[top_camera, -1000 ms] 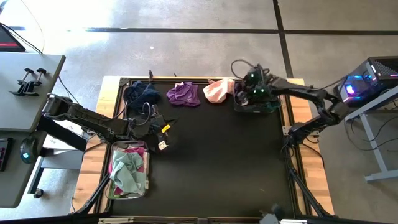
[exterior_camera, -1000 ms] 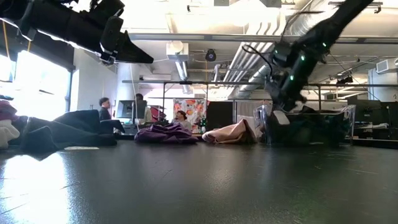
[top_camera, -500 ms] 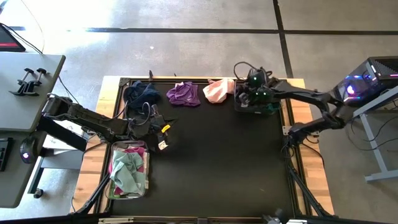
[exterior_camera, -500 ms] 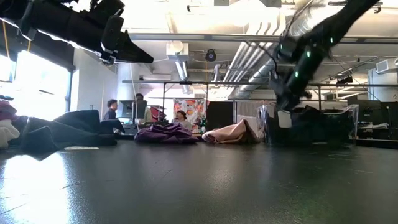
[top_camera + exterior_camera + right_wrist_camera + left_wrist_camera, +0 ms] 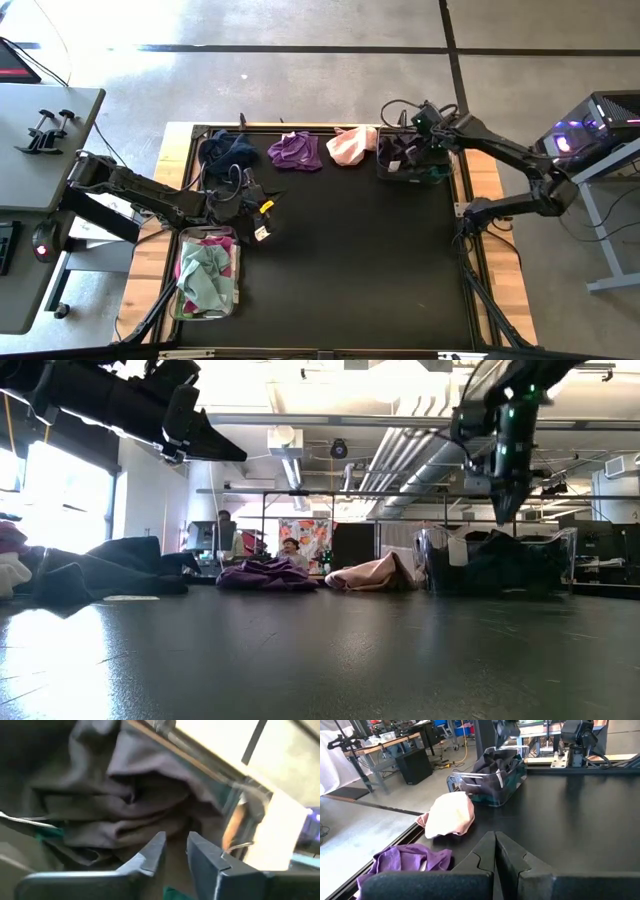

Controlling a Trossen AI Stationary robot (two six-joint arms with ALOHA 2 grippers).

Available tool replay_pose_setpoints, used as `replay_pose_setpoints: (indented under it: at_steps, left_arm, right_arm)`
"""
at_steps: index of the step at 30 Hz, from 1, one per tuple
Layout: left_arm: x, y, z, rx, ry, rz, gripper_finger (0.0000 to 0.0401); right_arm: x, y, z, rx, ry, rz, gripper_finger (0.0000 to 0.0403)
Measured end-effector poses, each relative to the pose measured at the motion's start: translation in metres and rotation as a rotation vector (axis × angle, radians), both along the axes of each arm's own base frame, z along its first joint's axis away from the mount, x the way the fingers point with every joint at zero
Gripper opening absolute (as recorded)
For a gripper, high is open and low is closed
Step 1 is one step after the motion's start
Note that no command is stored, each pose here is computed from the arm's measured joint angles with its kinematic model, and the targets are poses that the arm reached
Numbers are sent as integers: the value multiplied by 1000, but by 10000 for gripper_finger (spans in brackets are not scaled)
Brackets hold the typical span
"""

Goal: Sort towels by color in basket
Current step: Put the bottom black towel into the top transparent bin, then put the purple towel into the top transparent bin

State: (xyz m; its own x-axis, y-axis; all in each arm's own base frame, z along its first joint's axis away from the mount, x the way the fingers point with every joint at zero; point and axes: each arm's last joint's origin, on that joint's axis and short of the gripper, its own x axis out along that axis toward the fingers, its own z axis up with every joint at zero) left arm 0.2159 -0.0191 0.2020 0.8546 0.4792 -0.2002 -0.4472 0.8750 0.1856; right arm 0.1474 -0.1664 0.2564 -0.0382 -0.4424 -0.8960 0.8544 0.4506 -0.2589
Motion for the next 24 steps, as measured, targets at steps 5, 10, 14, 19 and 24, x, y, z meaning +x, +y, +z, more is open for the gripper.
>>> replay_pose_setpoints:
  at_steps: [5,10,14,19,24]
  left_arm:
    - [0,0,0,1,5,0,0]
    - [0,0,-1,0,6,0,0]
    - [0,0,-1,-30,-10,6,0]
    - [0,-3,0,-47,-24,-3,0]
    - [0,-3,1,-48,-35,-1,0]
  right_arm:
    - [-1,-2,-45,94,76,37,40]
    - [4,-7,-70,148,174,127,37]
    - [8,-8,-62,126,190,197,57]
    - [1,-3,-25,-23,118,167,97]
    - [-3,16,11,-242,-159,199,120]
